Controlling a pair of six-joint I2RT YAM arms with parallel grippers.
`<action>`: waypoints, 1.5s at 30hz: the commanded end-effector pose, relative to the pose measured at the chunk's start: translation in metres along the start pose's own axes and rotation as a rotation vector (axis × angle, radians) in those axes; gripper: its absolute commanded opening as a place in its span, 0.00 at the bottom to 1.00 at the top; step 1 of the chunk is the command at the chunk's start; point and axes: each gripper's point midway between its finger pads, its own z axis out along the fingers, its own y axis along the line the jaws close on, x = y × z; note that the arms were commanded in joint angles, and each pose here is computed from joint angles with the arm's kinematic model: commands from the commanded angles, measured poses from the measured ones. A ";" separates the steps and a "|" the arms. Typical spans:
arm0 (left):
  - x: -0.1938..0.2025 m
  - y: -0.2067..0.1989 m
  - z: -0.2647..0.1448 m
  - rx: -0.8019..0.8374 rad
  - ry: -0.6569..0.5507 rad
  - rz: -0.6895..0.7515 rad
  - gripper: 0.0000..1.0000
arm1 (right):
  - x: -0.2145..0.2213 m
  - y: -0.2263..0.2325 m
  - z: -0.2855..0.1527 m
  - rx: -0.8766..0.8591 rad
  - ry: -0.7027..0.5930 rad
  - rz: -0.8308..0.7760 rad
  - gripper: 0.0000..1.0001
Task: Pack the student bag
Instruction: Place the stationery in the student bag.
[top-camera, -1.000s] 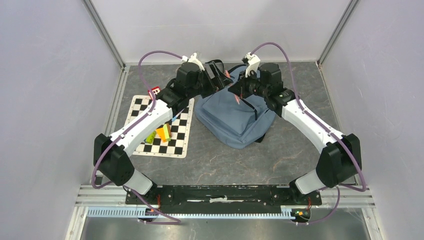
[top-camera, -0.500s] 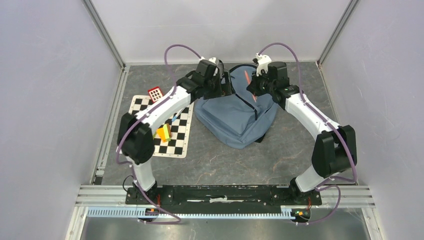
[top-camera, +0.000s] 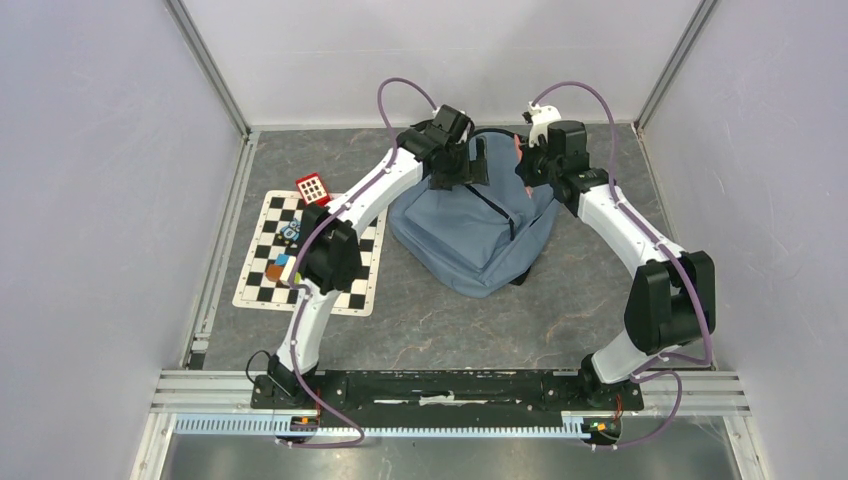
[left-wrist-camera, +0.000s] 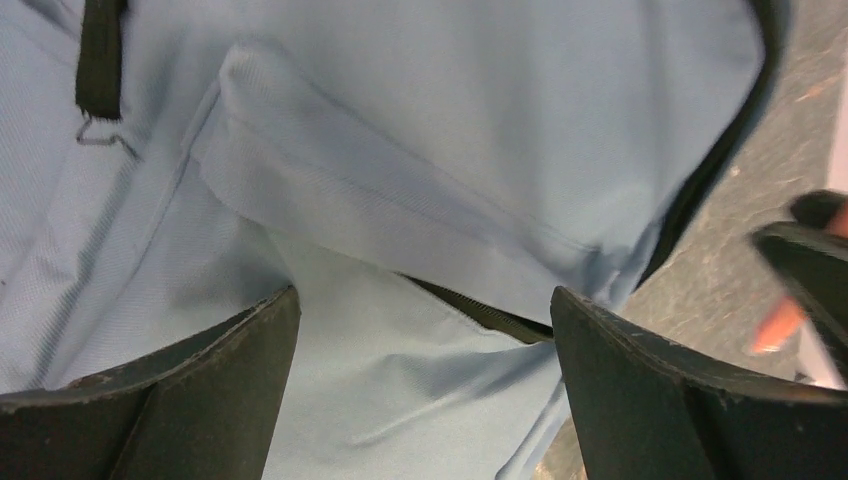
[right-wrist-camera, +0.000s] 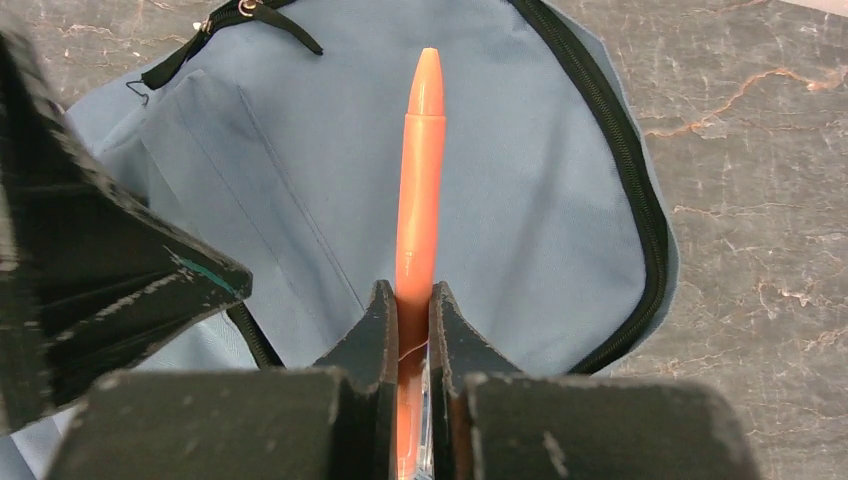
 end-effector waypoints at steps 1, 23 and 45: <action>0.033 0.019 0.002 -0.087 0.145 -0.051 1.00 | -0.039 -0.006 -0.007 0.033 -0.103 -0.034 0.00; 0.057 0.027 -0.005 -0.116 0.245 -0.058 0.46 | -0.049 0.053 0.006 -0.300 -0.177 -0.065 0.00; 0.043 0.015 -0.029 -0.021 0.109 -0.078 0.02 | 0.007 0.126 0.052 -0.594 -0.125 -0.243 0.00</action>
